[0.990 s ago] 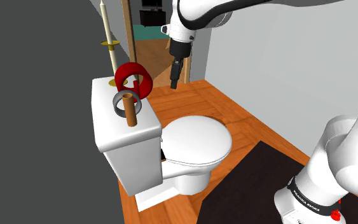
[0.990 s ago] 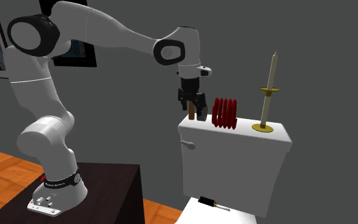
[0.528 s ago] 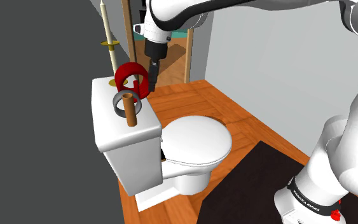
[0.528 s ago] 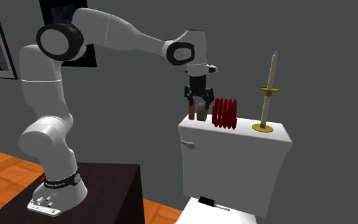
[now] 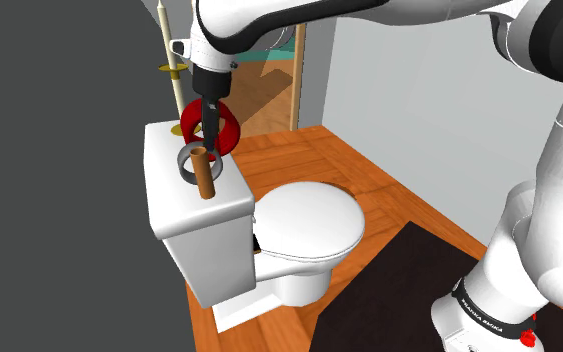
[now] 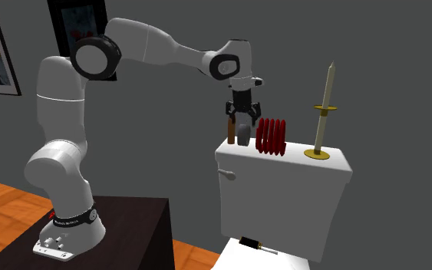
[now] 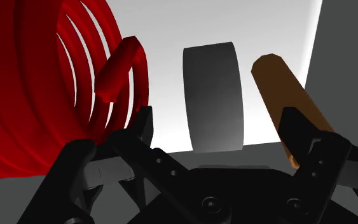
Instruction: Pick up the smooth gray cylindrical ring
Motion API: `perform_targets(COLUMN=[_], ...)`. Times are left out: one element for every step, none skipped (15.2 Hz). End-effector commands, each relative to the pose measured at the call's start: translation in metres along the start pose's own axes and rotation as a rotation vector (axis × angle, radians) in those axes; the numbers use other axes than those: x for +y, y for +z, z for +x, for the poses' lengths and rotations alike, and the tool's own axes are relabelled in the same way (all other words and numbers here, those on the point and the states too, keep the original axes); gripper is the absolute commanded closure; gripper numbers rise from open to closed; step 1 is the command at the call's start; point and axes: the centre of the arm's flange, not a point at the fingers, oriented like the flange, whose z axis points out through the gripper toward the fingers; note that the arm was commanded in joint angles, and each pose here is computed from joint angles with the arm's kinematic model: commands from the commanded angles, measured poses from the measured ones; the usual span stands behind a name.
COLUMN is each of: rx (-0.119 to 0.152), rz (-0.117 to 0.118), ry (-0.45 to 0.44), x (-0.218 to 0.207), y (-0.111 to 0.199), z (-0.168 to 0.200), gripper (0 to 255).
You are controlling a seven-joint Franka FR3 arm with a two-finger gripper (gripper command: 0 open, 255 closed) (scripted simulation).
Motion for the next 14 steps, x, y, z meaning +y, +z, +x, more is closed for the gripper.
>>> perform_targets(rx=[0.001, 0.001, 0.001, 0.001, 0.001, 0.001, 0.001, 0.001, 0.001, 0.001, 0.001, 0.001, 0.001, 0.001], rz=[0.000, 0.000, 0.000, 0.000, 0.000, 0.000, 0.000, 0.000, 0.000, 0.000, 0.000, 0.000, 0.000, 0.000], ry=[-0.005, -0.005, -0.005, -0.005, -0.005, -0.005, -0.005, -0.005, -0.005, -0.005, -0.004, -0.004, -0.004, -0.005], x=[0.000, 0.000, 0.000, -0.001, -0.001, -0.001, -0.001, -0.001, -0.002, -0.004, -0.004, -0.004, -0.003, -0.002], y=[0.010, 0.015, 0.020, 0.025, 0.033, 0.033, 0.033, 0.033, 0.034, 0.033, 0.032, 0.033, 0.032, 0.032], z=[-0.001, -0.002, -0.003, -0.004, -0.005, -0.005, -0.005, -0.007, -0.007, -0.006, -0.007, -0.007, -0.007, -0.007], gripper=[0, 0, 0, 0, 0, 0, 0, 255, 255, 255, 255, 255, 255, 255])
